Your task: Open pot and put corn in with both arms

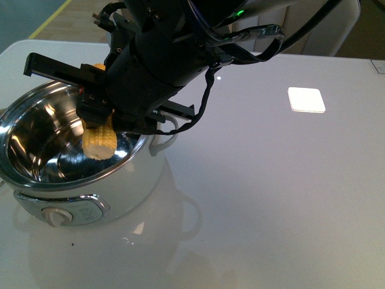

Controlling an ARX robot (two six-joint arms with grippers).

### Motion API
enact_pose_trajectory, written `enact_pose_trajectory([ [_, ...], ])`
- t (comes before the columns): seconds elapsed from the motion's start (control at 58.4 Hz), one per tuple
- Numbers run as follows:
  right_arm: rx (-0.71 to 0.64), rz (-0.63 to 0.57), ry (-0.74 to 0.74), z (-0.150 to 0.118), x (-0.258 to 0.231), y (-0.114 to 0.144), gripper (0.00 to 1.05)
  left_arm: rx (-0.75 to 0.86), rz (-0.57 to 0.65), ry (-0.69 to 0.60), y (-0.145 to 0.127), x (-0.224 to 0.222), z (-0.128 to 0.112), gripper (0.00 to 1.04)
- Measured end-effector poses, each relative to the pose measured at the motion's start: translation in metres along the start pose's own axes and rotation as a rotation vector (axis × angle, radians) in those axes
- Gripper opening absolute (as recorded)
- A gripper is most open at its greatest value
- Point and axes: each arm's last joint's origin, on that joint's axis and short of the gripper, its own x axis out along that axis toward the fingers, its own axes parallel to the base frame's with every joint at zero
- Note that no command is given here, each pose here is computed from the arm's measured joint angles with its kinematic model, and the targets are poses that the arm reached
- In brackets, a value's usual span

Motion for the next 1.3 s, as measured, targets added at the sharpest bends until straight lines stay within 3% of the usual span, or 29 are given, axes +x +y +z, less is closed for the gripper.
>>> enact_pose_trajectory([
  [0.223,0.009,-0.011,0.019,0.007,0.010,0.000,0.61,0.000,0.000,0.000,0.000,0.000,0.000,0.98],
  [0.462,0.023,-0.015,0.012,0.012,0.009,-0.001,0.97,0.000,0.000,0.000,0.000,0.000,0.000,0.98],
  [0.65,0.088,0.012,-0.059,0.018,-0.016,-0.016,0.96,0.000,0.000,0.000,0.000,0.000,0.000,0.98],
  [0.89,0.155,0.036,-0.312,0.038,-0.118,-0.047,0.96,0.000,0.000,0.000,0.000,0.000,0.000,0.98],
  [1.061,0.173,-0.130,-0.484,0.025,-0.196,-0.093,0.96,0.000,0.000,0.000,0.000,0.000,0.000,0.98],
  [1.301,0.136,-0.349,-0.644,-0.028,-0.298,-0.136,0.96,0.000,0.000,0.000,0.000,0.000,0.000,0.98],
])
